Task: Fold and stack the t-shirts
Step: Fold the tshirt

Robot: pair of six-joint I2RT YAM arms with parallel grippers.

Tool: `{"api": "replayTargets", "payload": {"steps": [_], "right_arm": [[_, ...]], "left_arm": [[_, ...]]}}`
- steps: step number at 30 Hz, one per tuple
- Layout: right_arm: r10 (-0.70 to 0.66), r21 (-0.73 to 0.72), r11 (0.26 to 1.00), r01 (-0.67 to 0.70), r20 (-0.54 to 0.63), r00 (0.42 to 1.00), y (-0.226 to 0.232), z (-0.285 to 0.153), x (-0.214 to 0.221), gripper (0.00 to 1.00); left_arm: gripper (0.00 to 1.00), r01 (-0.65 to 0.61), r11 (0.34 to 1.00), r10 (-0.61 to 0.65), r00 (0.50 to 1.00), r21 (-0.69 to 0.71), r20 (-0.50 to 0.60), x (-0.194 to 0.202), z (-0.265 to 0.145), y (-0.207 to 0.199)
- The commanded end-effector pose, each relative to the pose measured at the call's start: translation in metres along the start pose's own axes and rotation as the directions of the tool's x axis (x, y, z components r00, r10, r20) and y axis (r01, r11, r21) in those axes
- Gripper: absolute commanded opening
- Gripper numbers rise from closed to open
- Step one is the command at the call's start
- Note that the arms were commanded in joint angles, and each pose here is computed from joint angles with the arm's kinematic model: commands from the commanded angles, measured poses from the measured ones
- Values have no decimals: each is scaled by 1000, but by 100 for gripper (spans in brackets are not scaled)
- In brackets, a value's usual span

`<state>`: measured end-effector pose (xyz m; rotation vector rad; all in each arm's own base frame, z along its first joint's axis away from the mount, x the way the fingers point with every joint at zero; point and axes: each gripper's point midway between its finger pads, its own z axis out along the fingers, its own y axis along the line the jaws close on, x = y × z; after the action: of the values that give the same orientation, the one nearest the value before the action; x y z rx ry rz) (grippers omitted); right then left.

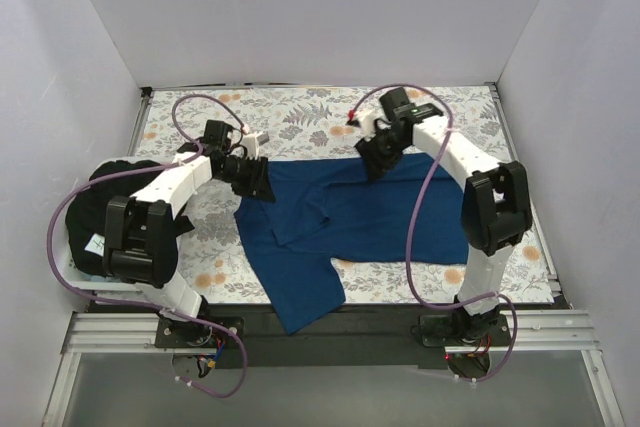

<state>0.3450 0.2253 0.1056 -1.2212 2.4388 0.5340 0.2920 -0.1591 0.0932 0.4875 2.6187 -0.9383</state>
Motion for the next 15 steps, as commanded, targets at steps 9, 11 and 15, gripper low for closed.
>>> {"api": "replayTargets", "payload": {"steps": [9, 11, 15], "right_arm": [[174, 270, 952, -145, -88, 981, -153, -22, 73, 48], [196, 296, 942, -160, -96, 976, -167, -21, 84, 48], [213, 325, 931, -168, -109, 971, -189, -10, 94, 48]], "left_arm": [[33, 38, 966, -17, 996, -256, 83, -62, 33, 81], [33, 56, 957, -34, 996, -284, 80, -63, 33, 93], [31, 91, 950, -67, 994, -298, 89, -73, 37, 115]]}}
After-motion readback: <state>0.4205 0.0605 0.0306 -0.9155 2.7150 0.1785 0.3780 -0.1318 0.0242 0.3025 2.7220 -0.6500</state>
